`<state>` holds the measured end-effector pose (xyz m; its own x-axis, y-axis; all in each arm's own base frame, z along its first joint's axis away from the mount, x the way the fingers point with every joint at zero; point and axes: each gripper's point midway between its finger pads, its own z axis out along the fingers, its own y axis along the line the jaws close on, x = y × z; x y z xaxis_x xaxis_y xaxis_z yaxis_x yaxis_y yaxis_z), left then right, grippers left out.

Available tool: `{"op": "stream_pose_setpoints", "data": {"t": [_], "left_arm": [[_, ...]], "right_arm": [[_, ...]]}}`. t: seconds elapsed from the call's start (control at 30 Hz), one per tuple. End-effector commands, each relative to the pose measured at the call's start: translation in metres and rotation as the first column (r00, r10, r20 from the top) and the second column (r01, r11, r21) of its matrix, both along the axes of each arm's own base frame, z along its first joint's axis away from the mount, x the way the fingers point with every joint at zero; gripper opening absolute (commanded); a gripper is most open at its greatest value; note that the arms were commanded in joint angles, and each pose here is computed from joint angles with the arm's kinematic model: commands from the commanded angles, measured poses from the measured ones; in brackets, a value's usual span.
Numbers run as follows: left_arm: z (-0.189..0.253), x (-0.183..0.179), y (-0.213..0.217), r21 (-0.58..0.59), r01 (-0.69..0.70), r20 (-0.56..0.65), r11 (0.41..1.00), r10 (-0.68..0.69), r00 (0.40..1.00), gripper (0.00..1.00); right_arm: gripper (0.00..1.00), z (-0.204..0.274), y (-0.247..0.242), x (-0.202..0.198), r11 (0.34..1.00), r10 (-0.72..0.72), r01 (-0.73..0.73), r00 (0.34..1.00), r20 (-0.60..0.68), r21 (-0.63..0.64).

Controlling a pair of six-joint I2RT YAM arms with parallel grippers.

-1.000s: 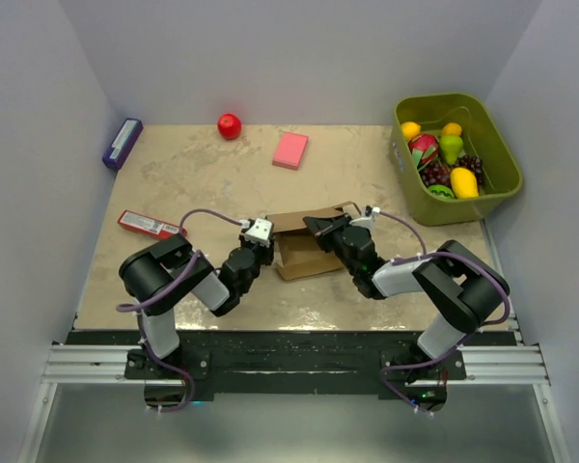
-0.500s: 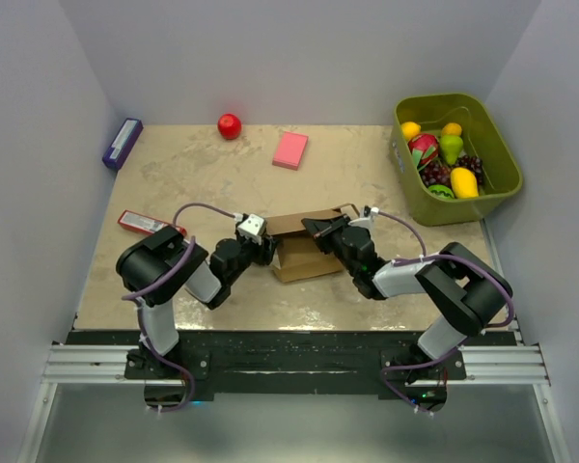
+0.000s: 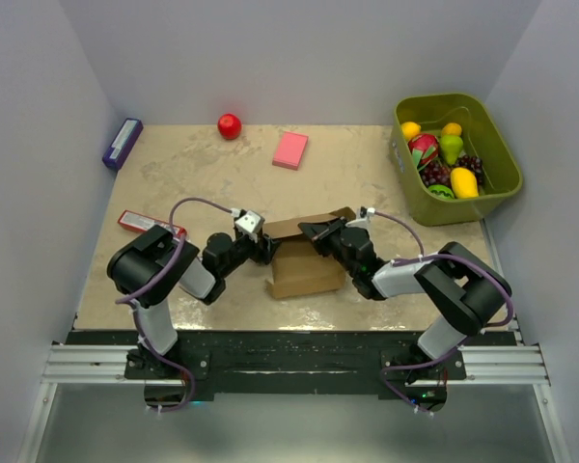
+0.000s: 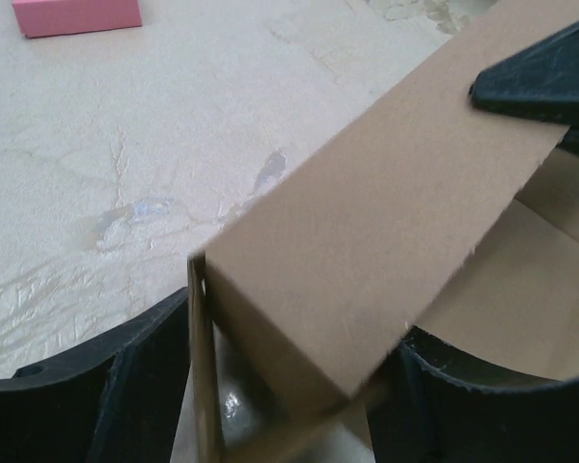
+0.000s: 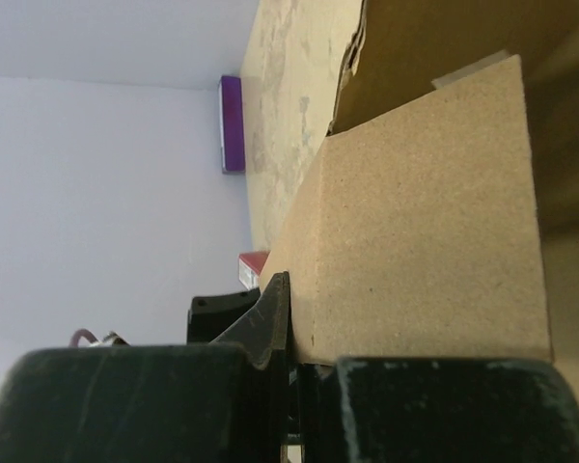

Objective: Fold the paper box

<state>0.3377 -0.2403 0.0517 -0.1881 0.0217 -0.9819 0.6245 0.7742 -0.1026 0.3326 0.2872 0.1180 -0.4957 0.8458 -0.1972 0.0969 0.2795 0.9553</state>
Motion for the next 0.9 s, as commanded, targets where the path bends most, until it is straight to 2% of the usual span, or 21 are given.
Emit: {"op": "stream_pose_setpoints", "data": {"t": [0.0,0.07,0.33,0.4,0.63,0.87], "left_arm": [[0.029,0.003,-0.010,-0.026,0.080,0.082,0.996,-0.078,0.994,0.69],[0.027,-0.002,-0.010,-0.018,0.094,0.067,0.995,-0.092,0.993,0.76],[0.033,-0.033,-0.001,-0.040,0.132,0.037,0.990,-0.131,0.991,0.91],[0.041,-0.039,0.002,-0.056,0.130,0.041,0.990,-0.127,0.991,0.98],[0.051,-0.076,0.011,-0.124,0.161,-0.006,0.979,-0.163,0.987,1.00],[0.049,-0.092,0.028,-0.169,0.095,-0.064,0.981,-0.107,0.992,1.00]], "right_arm": [[0.00,-0.039,0.012,-0.028,0.986,0.113,-0.124,0.988,-0.106,-0.107],[0.00,-0.038,0.012,-0.027,0.987,0.110,-0.121,0.988,-0.104,-0.107],[0.00,-0.029,0.012,-0.027,0.987,0.110,-0.119,0.990,-0.091,-0.108],[0.00,-0.028,0.008,-0.023,0.988,0.089,-0.100,0.992,-0.088,-0.121],[0.00,-0.027,-0.008,-0.013,0.987,0.042,-0.055,0.995,-0.090,-0.148],[0.00,-0.029,-0.020,-0.011,0.989,0.027,-0.040,0.996,-0.090,-0.145]]}}
